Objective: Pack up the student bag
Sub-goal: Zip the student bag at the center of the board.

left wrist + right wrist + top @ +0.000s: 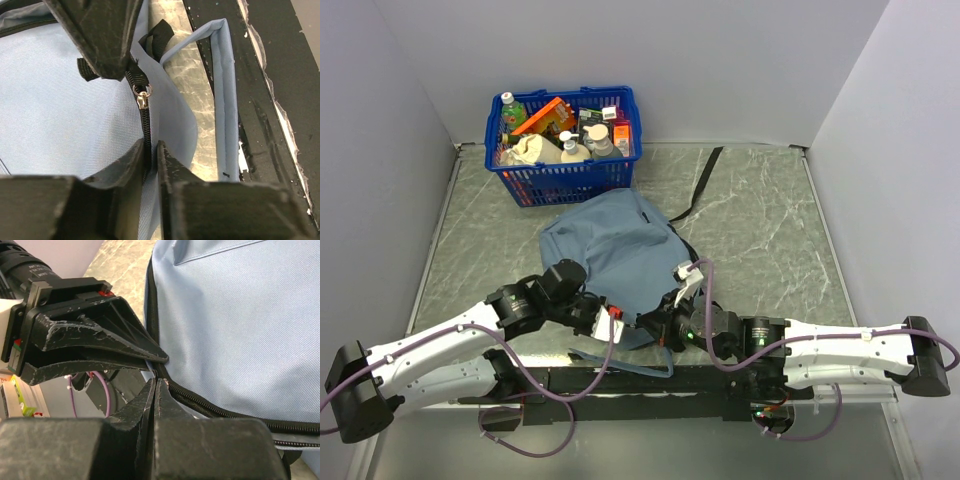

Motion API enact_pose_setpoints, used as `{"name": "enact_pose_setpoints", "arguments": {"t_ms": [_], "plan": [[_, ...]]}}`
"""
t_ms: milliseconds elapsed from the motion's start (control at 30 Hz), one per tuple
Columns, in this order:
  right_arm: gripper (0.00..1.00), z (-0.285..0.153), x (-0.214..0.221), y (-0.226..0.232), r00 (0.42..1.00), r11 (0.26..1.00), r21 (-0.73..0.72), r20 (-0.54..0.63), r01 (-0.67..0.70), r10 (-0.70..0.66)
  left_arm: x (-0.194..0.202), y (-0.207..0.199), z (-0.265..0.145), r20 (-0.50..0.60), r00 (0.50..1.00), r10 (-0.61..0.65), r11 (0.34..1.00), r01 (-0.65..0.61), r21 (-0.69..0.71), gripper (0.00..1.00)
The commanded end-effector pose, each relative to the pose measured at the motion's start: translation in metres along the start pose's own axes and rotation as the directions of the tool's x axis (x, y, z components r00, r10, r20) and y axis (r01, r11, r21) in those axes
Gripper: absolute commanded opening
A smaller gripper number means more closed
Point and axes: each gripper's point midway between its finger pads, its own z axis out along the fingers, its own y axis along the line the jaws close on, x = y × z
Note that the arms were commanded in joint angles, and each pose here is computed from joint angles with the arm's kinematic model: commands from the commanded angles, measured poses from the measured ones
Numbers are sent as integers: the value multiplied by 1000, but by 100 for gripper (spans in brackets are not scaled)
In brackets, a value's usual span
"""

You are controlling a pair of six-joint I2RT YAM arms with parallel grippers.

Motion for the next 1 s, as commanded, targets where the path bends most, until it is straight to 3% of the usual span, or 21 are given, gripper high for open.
{"name": "enact_pose_setpoints", "arguments": {"t_ms": [0,233,533,767,967], "plan": [[0,-5,-14,3,998,999,0,51,-39,39,-7,-12,-3,16,1000,5,998,-6,55,17],[0,-9,-2,-24,998,987,146,11,-67,66,-16,-7,-8,27,999,35,999,-36,39,1],[0,-41,-6,-87,985,938,304,96,-166,143,-9,-23,-17,9,998,62,994,-62,87,1],[0,-53,-23,-119,985,893,421,128,-157,113,-2,-34,-21,-11,996,85,988,-83,130,1],[0,-62,-49,-155,988,798,591,153,-119,35,-1,-42,-24,-7,994,108,981,-105,162,1]]}}
